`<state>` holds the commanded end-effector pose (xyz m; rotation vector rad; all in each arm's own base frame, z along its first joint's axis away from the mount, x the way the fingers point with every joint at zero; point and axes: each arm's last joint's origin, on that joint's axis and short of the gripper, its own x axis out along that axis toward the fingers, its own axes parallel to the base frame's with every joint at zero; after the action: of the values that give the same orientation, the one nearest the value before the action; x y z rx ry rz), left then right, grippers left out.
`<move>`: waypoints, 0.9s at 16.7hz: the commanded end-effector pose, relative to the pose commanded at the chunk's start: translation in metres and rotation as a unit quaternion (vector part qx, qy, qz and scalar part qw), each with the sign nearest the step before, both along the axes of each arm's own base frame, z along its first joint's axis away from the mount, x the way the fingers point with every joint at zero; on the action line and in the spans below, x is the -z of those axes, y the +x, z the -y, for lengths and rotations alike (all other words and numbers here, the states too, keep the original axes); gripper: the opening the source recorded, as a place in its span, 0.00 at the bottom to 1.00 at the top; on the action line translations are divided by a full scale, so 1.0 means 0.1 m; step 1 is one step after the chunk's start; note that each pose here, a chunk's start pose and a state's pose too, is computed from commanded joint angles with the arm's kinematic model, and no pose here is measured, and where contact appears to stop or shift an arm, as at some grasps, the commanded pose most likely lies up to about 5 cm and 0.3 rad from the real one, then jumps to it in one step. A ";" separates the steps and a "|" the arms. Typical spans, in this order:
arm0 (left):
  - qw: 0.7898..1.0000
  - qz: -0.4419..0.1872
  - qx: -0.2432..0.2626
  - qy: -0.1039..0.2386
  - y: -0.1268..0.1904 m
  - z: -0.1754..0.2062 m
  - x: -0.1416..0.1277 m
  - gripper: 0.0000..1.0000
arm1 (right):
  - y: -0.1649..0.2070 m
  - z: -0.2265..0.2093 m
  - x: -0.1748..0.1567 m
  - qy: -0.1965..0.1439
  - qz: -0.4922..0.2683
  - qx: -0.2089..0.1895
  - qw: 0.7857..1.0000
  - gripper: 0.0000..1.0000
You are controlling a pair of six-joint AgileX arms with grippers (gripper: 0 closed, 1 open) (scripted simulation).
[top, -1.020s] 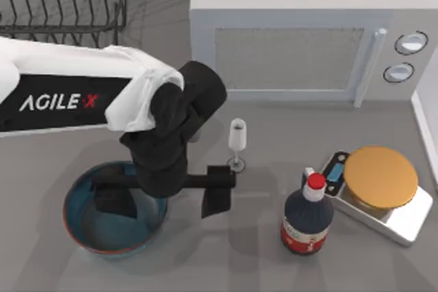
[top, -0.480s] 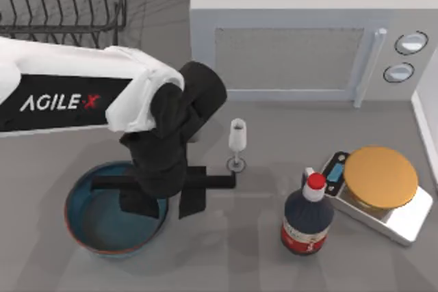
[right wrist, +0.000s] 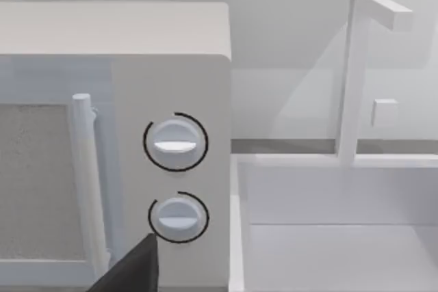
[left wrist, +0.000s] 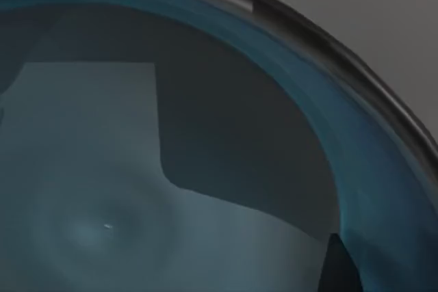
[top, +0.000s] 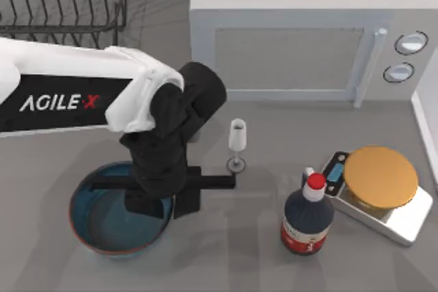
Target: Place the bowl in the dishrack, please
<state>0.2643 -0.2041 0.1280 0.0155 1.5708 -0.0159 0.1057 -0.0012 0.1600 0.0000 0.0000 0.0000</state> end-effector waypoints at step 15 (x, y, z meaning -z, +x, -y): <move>1.000 -0.015 -0.001 0.012 0.12 0.11 -1.46 0.00 | 0.00 0.00 0.00 0.000 0.000 0.000 1.000 1.00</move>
<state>0.2762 -0.2155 0.2739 0.0321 1.6001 0.0036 0.1057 -0.0012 0.1600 0.0000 0.0000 0.0000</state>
